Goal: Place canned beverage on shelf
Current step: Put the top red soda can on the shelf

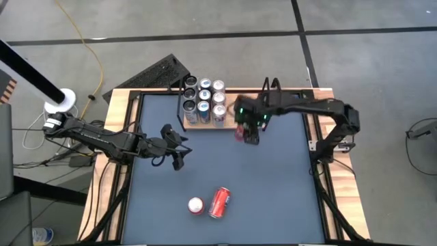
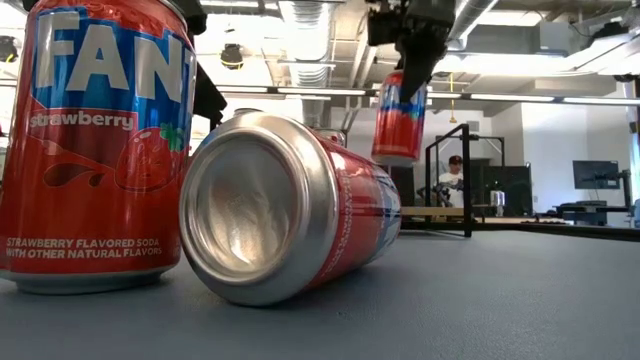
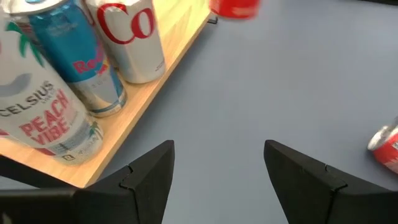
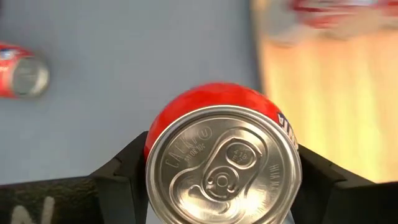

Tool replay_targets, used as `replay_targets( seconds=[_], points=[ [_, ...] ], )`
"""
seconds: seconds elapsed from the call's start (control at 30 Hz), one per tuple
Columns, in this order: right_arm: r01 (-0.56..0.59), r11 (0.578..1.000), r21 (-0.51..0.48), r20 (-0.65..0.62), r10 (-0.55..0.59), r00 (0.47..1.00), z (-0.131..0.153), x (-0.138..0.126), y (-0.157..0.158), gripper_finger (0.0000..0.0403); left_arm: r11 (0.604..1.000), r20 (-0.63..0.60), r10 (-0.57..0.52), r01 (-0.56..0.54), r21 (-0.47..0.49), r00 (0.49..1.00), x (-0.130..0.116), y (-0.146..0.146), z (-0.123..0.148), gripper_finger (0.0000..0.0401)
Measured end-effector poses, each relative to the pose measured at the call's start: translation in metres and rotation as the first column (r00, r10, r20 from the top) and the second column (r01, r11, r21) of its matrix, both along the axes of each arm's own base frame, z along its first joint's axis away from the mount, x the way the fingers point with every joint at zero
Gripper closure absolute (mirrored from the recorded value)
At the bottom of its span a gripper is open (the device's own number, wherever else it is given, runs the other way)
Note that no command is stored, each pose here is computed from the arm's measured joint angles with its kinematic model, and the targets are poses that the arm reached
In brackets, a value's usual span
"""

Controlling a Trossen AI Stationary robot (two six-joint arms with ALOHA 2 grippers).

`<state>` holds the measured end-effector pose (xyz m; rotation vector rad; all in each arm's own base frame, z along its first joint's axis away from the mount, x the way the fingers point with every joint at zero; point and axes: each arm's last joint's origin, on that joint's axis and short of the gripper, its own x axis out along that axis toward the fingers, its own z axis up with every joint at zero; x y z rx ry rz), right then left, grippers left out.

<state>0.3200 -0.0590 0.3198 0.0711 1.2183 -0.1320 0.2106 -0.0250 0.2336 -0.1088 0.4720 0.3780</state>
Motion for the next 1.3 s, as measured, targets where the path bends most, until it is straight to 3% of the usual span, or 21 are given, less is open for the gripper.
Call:
replay_targets(
  seconds=[0.4,0.6,0.9,1.3],
  points=[
    [0.003,0.989,-0.15,-0.065,-0.013,0.998,0.025,-0.008,-0.107,0.0145,0.999,-0.011,0.049,-0.049,0.004,0.999,-0.001,0.004,-0.001,0.0163],
    [-0.026,0.989,-0.144,-0.119,0.009,0.993,0.014,0.003,-0.154,0.0145,0.996,-0.034,0.085,-0.085,0.001,0.996,-0.002,0.01,-0.004,0.0163],
    [-0.105,0.991,-0.089,-0.104,0.096,0.99,-0.009,0.009,-0.194,0.0134,0.992,-0.058,0.127,-0.126,0.013,0.99,-0.003,0.02,-0.005,0.0163],
    [-0.127,0.987,-0.094,-0.072,0.12,0.99,-0.02,0.012,-0.21,0.0129,0.986,-0.068,0.166,-0.166,0.011,0.984,-0.003,0.033,-0.006,0.0163]
  ],
)
